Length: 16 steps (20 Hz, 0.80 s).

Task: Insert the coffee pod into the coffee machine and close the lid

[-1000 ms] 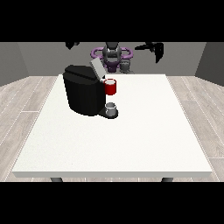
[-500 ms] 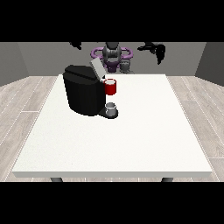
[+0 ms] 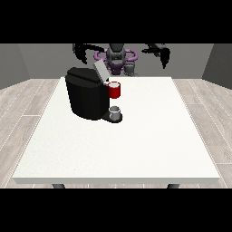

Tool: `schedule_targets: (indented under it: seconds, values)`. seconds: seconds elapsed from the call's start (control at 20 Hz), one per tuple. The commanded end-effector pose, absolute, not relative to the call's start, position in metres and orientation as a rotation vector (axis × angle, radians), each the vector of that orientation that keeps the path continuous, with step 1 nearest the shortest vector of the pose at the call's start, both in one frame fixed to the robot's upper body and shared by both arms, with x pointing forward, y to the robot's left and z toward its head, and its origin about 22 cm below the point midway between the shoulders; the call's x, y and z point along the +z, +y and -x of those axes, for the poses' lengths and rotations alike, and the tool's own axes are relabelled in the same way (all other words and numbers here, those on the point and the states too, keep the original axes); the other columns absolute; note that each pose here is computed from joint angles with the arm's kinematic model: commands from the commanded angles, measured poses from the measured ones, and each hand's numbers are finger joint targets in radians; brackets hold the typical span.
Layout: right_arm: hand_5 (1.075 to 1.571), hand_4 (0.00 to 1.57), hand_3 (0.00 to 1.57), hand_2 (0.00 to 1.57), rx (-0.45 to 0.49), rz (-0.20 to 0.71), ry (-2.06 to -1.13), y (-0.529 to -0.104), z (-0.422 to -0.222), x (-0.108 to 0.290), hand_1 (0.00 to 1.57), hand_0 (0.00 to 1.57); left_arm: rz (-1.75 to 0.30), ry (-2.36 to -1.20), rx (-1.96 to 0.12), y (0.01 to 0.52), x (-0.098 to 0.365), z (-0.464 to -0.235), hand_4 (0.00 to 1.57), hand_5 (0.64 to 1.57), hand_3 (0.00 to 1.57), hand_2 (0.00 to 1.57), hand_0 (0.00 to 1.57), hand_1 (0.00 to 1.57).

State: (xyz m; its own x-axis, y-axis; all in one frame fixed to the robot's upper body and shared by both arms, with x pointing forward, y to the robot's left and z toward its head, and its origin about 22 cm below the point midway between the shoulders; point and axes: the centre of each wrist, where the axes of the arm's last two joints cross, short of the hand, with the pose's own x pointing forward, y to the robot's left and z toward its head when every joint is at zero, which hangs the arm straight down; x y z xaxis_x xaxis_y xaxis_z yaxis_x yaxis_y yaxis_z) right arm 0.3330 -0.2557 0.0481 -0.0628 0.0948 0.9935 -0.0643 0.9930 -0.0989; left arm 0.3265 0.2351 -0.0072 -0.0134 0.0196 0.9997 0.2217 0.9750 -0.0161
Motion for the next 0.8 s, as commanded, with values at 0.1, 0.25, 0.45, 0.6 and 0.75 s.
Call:
schedule_targets:
  seconds: [0.1, 0.25, 0.45, 0.6, 0.75]
  values:
    - [1.571, 0.0, 0.0, 0.0, 0.134, 0.023, -1.689, -0.263, -0.35, 0.048, 0.0, 0.0, 0.142, -1.668, -0.164, 0.241, 0.021, -0.323, 0.0, 1.571, 0.0, 0.0, 0.0, 0.0]
    - [1.571, 0.0, 0.0, 0.0, 0.142, 0.004, -1.683, -0.234, -0.359, 0.053, 0.0, 0.0, 0.128, -1.657, -0.158, 0.245, 0.005, -0.309, 0.0, 1.571, 0.0, 0.0, 0.0, 0.0]
    - [1.571, 0.0, 0.0, 0.0, 0.186, 0.012, -1.655, -0.246, -0.363, 0.045, 0.0, 0.0, 0.124, -1.633, -0.136, 0.255, 0.02, -0.303, 0.0, 1.571, 0.0, 0.0, 0.0, 0.0]
    - [1.571, 0.0, 0.0, 0.0, 0.234, -0.019, -1.653, -0.225, -0.366, 0.054, 0.0, 0.0, 0.085, -1.65, -0.143, 0.268, 0.014, -0.297, 0.0, 1.571, 0.0, 0.0, 0.0, 0.0]
    - [1.571, 0.0, 0.0, 0.0, 0.25, -0.002, -1.69, -0.212, -0.375, 0.06, 0.0, 0.0, 0.107, -1.679, -0.13, 0.265, 0.027, -0.302, 0.0, 1.571, 0.0, 0.0, 0.0, 0.0]
